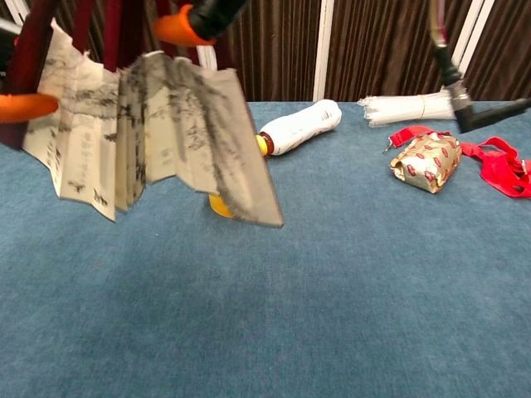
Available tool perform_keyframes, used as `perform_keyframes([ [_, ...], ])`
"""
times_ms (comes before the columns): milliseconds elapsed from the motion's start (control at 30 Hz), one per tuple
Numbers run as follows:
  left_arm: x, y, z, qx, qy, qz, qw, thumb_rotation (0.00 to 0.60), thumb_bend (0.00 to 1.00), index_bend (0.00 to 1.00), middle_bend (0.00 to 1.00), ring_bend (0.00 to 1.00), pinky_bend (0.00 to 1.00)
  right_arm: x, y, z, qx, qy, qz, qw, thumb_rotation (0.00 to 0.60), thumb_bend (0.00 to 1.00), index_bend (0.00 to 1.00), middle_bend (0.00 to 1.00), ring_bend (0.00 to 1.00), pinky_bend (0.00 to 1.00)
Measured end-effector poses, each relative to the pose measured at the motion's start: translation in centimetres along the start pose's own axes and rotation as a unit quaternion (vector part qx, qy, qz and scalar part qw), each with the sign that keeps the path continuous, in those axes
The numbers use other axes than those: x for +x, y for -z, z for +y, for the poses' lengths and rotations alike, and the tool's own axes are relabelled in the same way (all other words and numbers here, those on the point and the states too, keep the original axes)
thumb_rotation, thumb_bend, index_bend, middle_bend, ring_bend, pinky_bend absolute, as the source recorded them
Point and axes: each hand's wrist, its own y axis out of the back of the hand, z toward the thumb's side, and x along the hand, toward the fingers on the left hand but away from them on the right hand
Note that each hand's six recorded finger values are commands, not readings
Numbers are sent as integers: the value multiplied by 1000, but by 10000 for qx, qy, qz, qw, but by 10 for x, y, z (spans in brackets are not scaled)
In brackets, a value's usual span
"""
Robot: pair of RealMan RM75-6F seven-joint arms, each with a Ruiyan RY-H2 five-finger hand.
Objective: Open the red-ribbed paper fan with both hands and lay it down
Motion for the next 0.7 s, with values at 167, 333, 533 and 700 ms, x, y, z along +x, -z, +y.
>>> perform_keyframes([
  [167,1,-10,3,262,-89,-75,9996,600,479,622,218,0,99,5,12,3,-44,-24,-70,10000,600,392,731,138,223,213],
  [333,0,-20,4,302,-178,-133,9993,600,479,622,218,0,98,9,24,7,-9,-22,-166,9999,600,393,734,138,223,213],
  [533,-1,-21,8,306,-271,-144,9991,600,478,622,218,0,98,13,37,13,85,18,-284,9996,600,393,735,138,223,213],
  [700,-2,-23,15,433,-364,-165,9983,600,478,622,218,0,98,17,49,14,249,-18,-389,9989,600,394,735,138,223,213],
])
